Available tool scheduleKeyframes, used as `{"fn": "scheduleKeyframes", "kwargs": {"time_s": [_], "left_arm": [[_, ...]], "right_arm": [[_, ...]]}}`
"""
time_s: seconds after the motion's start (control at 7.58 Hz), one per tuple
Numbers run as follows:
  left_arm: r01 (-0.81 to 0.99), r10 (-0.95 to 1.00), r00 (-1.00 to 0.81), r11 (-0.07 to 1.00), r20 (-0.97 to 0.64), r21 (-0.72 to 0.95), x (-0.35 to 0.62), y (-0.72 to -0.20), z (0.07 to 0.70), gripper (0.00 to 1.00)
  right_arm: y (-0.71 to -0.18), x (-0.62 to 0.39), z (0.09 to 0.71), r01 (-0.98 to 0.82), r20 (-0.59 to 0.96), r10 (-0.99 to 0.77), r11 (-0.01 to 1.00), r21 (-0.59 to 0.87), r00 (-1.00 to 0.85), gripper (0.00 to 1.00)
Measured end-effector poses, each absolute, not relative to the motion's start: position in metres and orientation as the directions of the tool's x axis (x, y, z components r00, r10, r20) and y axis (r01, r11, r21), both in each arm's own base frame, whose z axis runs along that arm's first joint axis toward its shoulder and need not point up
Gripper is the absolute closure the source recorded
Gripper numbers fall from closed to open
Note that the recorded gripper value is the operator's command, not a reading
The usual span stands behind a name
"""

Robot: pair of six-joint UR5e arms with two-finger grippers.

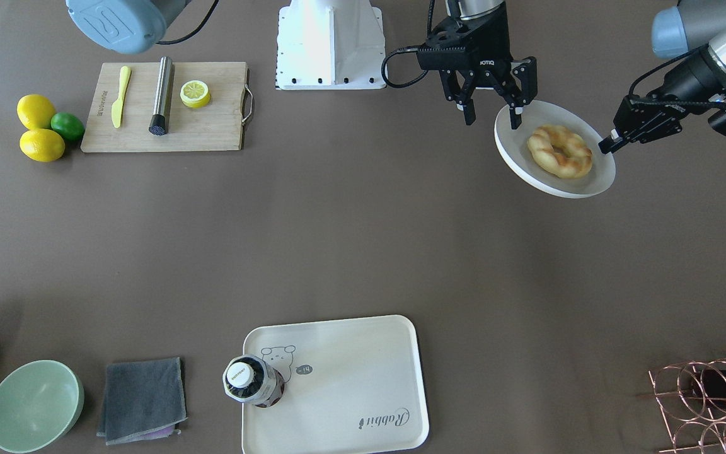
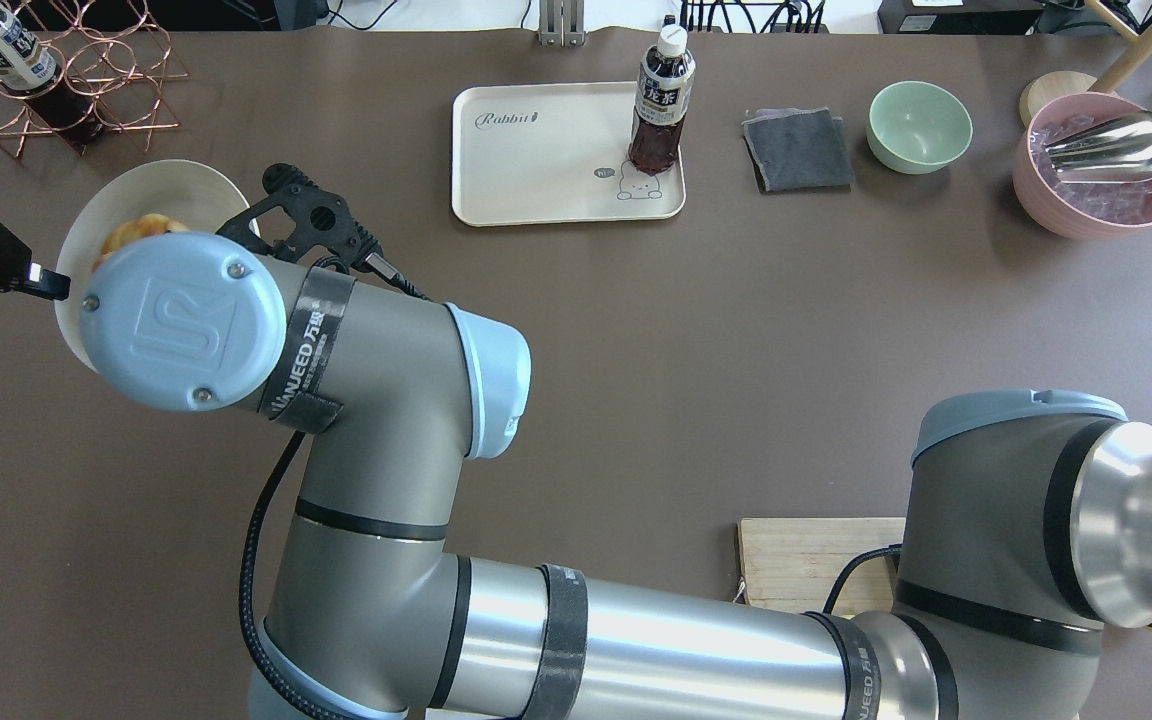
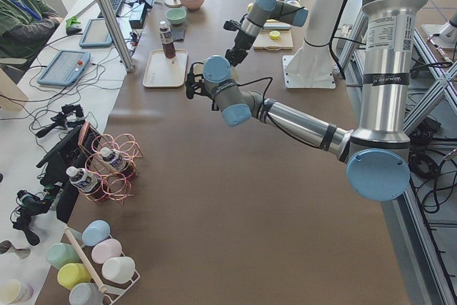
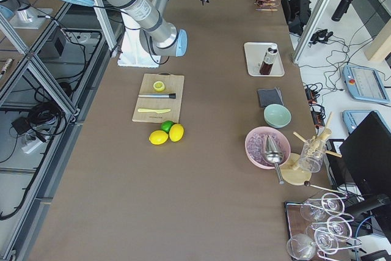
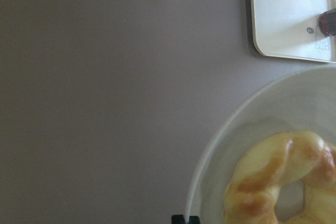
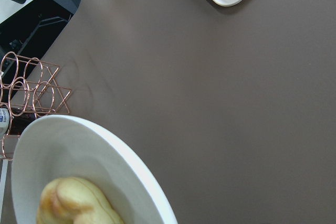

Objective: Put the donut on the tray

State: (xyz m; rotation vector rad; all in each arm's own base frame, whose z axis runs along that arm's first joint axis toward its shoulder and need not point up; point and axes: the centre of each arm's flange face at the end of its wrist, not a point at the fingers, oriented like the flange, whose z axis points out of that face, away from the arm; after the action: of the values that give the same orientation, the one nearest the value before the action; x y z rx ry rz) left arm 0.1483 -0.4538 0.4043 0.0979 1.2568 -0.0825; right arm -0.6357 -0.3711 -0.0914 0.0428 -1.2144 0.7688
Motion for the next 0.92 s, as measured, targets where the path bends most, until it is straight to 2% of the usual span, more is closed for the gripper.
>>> {"fn": "scheduleKeyframes", "kwargs": {"time_s": [0.53,0.92], "left_arm": [[0.165,-0.055,0.371,0.986,-0.927,0.008,0.170,-0.481,0.406,1.00],[0.233,-0.239,0.404,0.960,-0.883,-0.153,0.221,-0.547,0.344,1.00]], "right_arm": [[-0.413,-0.564,-0.076,-0.479,0.847,0.472,0.819,-0.317,0.245,0.00],[-0.487,-0.495,-0.011,-0.417,0.806,0.400,0.884,-0.212,0.436,0.00]]}}
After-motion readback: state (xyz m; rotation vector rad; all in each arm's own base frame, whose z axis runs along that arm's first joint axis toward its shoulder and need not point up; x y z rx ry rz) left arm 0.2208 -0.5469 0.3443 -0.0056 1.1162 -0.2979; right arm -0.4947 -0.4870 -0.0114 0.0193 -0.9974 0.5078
